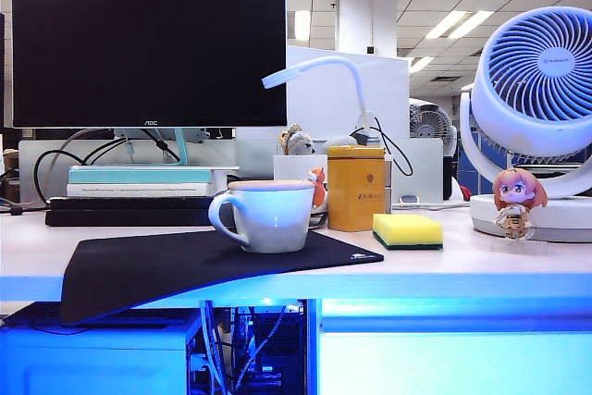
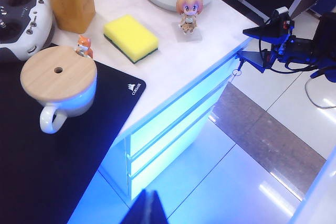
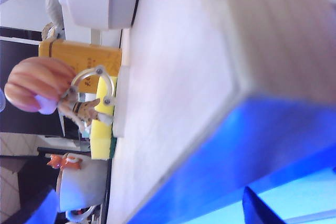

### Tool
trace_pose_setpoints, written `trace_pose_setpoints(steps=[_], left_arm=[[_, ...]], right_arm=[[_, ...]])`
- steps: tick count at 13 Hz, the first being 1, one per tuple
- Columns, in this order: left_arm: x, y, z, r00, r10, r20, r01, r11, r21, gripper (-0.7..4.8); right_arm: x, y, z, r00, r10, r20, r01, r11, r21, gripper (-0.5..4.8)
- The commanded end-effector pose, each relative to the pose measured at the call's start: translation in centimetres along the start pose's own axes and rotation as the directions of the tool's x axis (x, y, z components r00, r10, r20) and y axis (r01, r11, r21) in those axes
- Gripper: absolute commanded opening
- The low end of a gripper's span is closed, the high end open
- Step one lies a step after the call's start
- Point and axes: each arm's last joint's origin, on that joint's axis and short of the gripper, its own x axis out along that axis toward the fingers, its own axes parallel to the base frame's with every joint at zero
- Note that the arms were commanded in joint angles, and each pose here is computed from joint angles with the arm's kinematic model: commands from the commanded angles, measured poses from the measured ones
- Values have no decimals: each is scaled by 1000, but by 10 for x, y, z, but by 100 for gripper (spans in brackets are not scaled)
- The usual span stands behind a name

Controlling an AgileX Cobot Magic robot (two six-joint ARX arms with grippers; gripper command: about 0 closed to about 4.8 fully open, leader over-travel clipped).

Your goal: Open the drawer, place the cleaning sponge inside, then close the drawer.

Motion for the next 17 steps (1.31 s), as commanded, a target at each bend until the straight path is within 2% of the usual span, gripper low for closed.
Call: trace_pose_setpoints(steps=[1,5,10,14,17], left_arm=[[-1,0,1,1000,-4,11,4,1000,3,-6],[-1,0,1,1000,-4,11,4,1000,3,-6],[-1,0,1,1000,-5,9,5,1000,2,-6],[0,0,1,1000,-4,8,4,1000,2,-6],[0,0,1,1000,-4,6,4,1000,2,-6]], right_arm=[[0,2,2,1000,5,10,-5,1000,-18,479],[9,3,13,1000,23,9,-23,1000,-20,479],[16,3,11,994,66,-88,-71,996,-51,479],[19,5,17,994,73,-85,-79,995,-66,479],[20,7,19,986,99,-133,-113,989,-101,479]])
